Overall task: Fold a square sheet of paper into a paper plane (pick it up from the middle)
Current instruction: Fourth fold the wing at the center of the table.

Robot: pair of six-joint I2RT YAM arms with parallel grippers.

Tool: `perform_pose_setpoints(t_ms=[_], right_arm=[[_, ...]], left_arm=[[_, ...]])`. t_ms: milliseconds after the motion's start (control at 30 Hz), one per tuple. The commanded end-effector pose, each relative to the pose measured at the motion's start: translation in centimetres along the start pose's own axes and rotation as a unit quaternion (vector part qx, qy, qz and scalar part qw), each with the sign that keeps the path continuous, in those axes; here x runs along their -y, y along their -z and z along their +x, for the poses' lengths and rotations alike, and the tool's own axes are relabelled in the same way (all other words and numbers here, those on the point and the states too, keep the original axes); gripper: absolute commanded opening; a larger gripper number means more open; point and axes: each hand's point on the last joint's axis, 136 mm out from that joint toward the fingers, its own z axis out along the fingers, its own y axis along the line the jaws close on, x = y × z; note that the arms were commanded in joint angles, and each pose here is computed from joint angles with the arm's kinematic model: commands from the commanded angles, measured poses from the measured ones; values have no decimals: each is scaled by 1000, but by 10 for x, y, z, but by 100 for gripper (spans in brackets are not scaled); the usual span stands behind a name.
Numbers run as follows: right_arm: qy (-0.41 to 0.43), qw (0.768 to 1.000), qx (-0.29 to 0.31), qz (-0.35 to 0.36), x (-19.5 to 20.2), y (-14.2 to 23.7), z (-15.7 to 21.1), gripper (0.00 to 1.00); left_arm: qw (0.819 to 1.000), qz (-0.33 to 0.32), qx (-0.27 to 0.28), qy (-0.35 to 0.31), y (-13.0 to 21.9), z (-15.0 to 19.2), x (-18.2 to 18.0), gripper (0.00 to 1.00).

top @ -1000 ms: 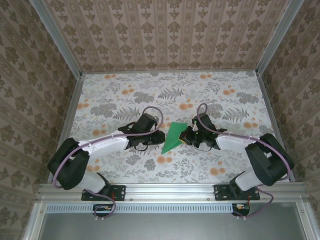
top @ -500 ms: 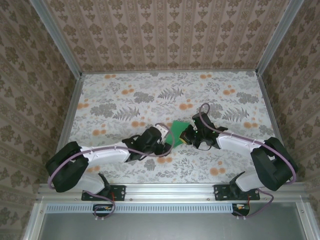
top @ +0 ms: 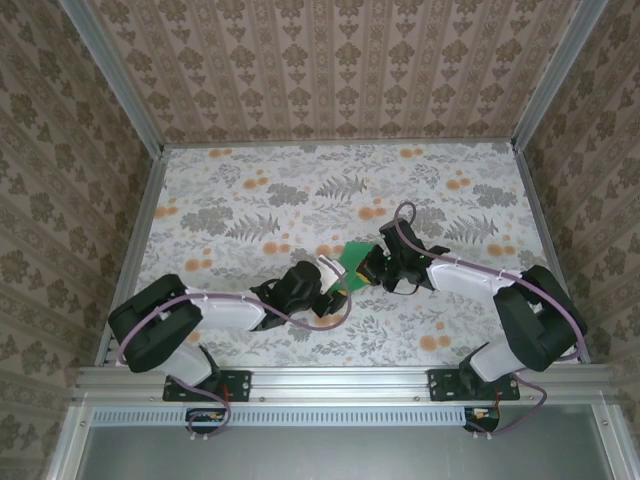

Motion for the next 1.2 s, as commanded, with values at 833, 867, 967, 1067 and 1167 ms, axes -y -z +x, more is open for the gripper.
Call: perform_pose_setpoints(t_ms=[833, 867, 967, 1067, 1167], right_arm=[[66, 998, -23, 5, -11, 9, -6, 40], [84, 996, -19, -3, -14, 12, -6, 42], [135, 991, 0, -17, -17, 22, -8, 44], [177, 984, 15, -22, -11, 26, -7, 46], [204, 978, 30, -39, -11, 33, -6, 46]], left_arm=[[999, 50, 11, -19, -18, 11, 8, 12], [999, 53, 8, -6, -17, 11, 7, 10], [997, 61, 6, 39, -13, 10, 6, 9], [993, 71, 8, 93, -8, 7, 3, 7], [987, 83, 11, 136, -6, 3, 3, 7]])
